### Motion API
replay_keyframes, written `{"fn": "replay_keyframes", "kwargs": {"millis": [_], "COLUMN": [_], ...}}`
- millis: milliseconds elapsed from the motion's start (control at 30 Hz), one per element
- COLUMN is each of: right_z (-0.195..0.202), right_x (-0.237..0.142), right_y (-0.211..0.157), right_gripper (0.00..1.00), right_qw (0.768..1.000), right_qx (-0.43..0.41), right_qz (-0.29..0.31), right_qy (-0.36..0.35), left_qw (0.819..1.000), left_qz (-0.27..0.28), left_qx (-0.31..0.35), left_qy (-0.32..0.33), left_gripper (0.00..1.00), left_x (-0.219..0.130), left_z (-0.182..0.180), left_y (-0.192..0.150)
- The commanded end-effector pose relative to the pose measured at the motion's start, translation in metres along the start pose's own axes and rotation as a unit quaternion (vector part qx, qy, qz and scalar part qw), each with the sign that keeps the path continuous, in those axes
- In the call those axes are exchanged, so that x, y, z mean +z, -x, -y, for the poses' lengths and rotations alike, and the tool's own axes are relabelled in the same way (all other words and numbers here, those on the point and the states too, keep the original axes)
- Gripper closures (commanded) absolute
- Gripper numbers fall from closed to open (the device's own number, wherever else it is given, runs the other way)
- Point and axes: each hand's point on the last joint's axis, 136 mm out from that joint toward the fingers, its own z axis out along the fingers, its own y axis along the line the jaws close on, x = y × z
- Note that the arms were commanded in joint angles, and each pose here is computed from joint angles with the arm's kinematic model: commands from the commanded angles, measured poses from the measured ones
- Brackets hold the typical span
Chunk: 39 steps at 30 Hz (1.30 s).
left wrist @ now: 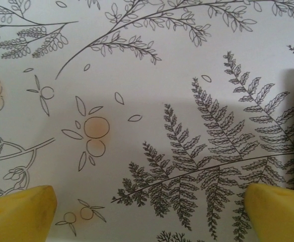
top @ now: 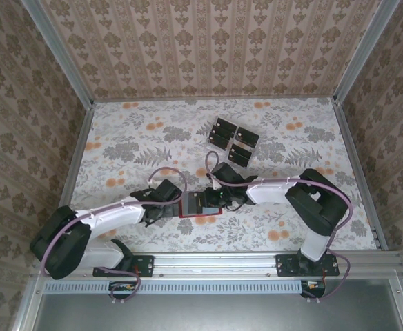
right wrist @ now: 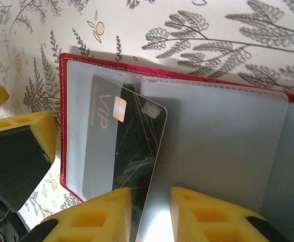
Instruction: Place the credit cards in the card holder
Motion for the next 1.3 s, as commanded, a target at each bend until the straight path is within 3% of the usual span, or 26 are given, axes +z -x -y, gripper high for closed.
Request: {"fn": "replay_keyframes", "kwargs": {"millis": [0,267,467,767,1267], "right_z": [-0.001,-0.007,-0.016,-0.021,-0.032], "right_x": [0.006,0.012,0.012,0.016,0.03], "right_y": [0.001,0.002,0.004,0.005,0.005], "right_gripper": [0.79,0.9,0.9,0.9,0.9], "right_qw": [1.0,1.0,1.0,1.0,0.999], "right_qx": [0.0,0.0,-0.002,-0.004,-0.009], "right_qz": [-0.008,-0.015,-0.015,-0.02,-0.041], "right_qy": [-0.003,0.008,0.018,0.021,0.03], "left_qw": [1.0,1.0,1.0,0.998,0.999], "left_qz": [-0.008,-0.017,-0.008,0.049,0.035], "left_qx": [0.0,0.005,-0.001,-0.029,-0.027], "left_qy": [-0.002,-0.007,0.0,0.007,0.005], "left_gripper": [0.0,0.0,0.0,0.0,0.0], "left_x": [0.005,0.012,0.007,-0.02,-0.012], "left_z": [0.003,0.008,0.003,-0.017,-0.013], "left_y": [0.0,-0.003,-0.001,0.015,0.011]}}
